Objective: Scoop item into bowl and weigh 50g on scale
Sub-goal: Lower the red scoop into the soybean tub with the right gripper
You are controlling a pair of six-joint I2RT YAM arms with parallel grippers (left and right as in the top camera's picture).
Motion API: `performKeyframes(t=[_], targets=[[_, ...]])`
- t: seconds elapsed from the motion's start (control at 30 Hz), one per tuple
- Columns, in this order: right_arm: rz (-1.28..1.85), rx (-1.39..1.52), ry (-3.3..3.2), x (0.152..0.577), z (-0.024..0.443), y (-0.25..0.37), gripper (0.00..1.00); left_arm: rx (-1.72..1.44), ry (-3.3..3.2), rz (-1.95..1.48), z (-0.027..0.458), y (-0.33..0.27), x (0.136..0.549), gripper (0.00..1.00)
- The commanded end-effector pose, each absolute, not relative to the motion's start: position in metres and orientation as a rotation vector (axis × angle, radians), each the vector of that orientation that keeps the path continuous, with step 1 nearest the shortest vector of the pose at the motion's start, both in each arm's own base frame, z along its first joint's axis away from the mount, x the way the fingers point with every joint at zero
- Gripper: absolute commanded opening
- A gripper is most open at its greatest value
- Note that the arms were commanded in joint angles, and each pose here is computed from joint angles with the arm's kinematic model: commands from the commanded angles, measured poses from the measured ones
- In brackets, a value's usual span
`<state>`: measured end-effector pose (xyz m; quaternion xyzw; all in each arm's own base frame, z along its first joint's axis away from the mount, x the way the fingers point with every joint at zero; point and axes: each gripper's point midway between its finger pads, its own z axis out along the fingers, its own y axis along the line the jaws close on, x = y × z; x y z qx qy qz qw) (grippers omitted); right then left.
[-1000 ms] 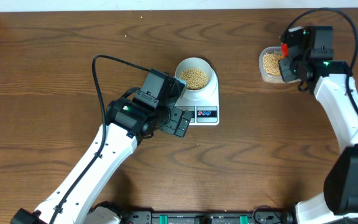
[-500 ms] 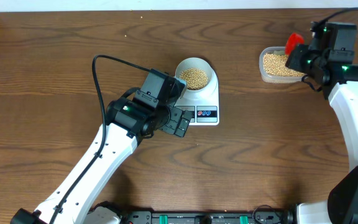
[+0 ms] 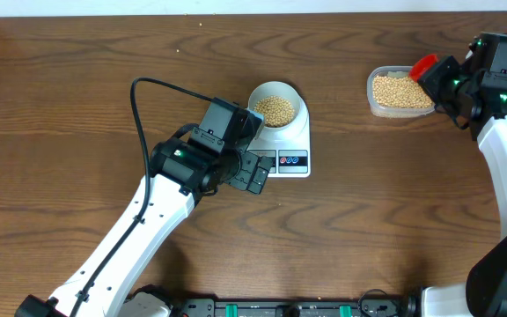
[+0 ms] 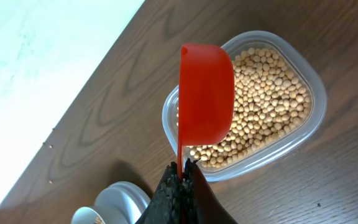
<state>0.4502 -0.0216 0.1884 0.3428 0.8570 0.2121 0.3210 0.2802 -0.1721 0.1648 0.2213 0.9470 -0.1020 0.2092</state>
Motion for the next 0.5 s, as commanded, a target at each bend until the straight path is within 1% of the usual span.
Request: performKeyframes(t=[0.0, 0.17, 0.47], targets=[[0.601, 0.969, 2.220, 0.4516, 0.1939, -0.0218, 0.01, 0.619, 2.636, -0.287, 0.1644, -0.1713, 0.2799, 0.98], [0.564, 0.929, 2.230, 0.4522, 0.1927, -0.0248, 0.01, 0.619, 2.636, -0.287, 0.1644, -0.1713, 0.2799, 0.98], [0.557, 0.941, 2.243, 0.4536, 0.1852, -0.0258, 0.01, 0.619, 2.636, -0.287, 0.1645, -0.1712, 0.2799, 0.98]])
